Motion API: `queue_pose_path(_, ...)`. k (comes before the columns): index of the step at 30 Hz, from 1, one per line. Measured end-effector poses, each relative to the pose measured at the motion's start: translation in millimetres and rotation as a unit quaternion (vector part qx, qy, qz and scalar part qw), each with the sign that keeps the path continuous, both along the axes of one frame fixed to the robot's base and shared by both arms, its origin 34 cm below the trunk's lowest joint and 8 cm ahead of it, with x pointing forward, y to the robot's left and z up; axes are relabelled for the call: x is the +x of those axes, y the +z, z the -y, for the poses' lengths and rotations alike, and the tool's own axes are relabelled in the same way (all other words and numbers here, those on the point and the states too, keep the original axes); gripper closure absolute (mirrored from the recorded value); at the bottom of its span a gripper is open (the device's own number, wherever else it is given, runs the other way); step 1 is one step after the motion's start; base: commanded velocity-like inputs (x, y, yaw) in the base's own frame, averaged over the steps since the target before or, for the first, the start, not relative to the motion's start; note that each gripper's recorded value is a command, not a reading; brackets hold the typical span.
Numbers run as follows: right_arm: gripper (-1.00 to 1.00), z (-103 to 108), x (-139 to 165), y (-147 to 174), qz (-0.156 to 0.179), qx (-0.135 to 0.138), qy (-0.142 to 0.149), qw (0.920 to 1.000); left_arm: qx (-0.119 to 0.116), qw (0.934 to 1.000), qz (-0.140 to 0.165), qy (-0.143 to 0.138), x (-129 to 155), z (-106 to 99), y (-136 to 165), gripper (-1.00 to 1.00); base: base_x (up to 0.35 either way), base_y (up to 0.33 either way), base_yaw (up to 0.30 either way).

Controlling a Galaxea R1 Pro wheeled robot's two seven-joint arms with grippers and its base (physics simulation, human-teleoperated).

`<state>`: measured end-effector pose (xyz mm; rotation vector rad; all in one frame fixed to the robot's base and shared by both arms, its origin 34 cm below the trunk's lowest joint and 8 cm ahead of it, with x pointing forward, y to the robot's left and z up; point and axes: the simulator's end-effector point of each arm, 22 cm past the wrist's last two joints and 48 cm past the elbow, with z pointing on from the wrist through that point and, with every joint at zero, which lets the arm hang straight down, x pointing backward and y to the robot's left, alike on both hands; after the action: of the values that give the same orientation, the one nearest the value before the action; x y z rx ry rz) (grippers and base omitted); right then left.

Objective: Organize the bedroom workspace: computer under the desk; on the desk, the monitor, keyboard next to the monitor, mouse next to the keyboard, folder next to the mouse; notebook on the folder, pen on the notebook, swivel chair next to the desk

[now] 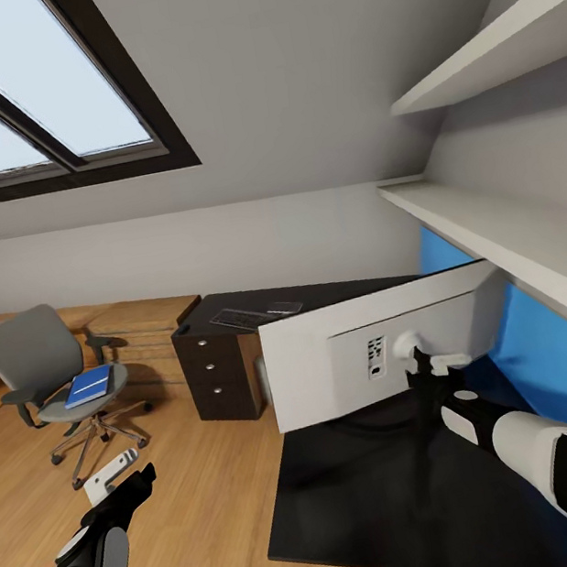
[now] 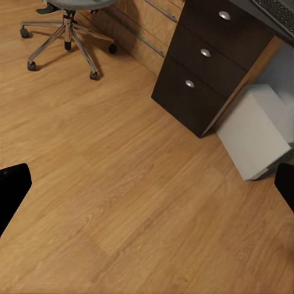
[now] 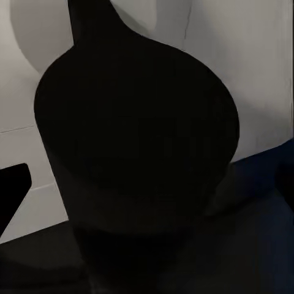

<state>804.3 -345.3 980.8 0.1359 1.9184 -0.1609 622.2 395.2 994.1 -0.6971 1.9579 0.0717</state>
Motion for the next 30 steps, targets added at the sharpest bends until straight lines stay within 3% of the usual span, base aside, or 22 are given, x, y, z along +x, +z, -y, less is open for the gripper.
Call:
queue_pose_path(15,-1.0,-1.3,0.4,-0.3,0.0,0.0,0.001,1.0,0.0,1.0,-0.001,0.0,0.2,0.0,-0.4,-1.0,-0.194,0.003,0.0)
queue_pose_path(22,-1.0,-6.1,0.5,-1.4,-0.002,0.005,-0.004,1.0,-0.001,1.0,-0.005,0.0,-0.4,0.2,-4.3,-1.0,-0.223,0.168,0.0)
queue_pose_path(26,-1.0,-18.3,-0.3,-2.3,-0.002,0.004,-0.026,0.9997,-0.004,0.9999,-0.015,-0.001,-1.7,1.7,-13.6,-1.0,-0.246,0.223,0.0)
queue_pose_path(30,-1.0,-30.4,-7.7,-0.5,-0.002,-0.011,-0.088,0.996,-0.006,0.9997,-0.024,-0.002,-3.4,2.1,-22.6,-1.0,-0.248,0.23,0.0)
